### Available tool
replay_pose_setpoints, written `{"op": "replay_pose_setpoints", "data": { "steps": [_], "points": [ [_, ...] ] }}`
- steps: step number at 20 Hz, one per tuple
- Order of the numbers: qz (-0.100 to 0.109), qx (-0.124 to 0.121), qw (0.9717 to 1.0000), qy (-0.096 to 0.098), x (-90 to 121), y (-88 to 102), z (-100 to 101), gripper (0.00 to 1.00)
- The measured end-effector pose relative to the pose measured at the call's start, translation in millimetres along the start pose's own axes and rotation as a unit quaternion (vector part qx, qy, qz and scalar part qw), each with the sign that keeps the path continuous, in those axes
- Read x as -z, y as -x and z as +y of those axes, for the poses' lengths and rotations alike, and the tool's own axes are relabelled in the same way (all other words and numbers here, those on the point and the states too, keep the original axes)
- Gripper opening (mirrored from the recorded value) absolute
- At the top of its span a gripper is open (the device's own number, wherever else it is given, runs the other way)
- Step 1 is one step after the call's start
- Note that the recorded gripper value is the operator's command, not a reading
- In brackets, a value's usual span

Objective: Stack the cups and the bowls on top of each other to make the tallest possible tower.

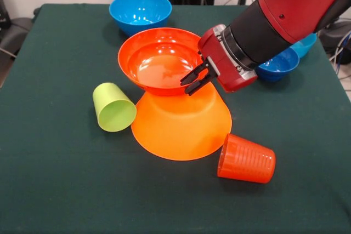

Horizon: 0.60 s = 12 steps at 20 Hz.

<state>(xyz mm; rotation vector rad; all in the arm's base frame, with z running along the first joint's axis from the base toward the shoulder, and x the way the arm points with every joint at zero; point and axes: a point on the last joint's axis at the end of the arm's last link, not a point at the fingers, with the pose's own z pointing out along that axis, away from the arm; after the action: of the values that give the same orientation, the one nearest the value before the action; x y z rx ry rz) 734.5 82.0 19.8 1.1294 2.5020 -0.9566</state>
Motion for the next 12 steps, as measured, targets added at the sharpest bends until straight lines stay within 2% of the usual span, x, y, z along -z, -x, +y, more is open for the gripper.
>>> {"op": "replay_pose_setpoints", "data": {
  "steps": [12],
  "points": [
    [0.006, 0.006, 0.9999, -0.010, 4.8, -3.8, 7.8, 0.00]
  ]
}}
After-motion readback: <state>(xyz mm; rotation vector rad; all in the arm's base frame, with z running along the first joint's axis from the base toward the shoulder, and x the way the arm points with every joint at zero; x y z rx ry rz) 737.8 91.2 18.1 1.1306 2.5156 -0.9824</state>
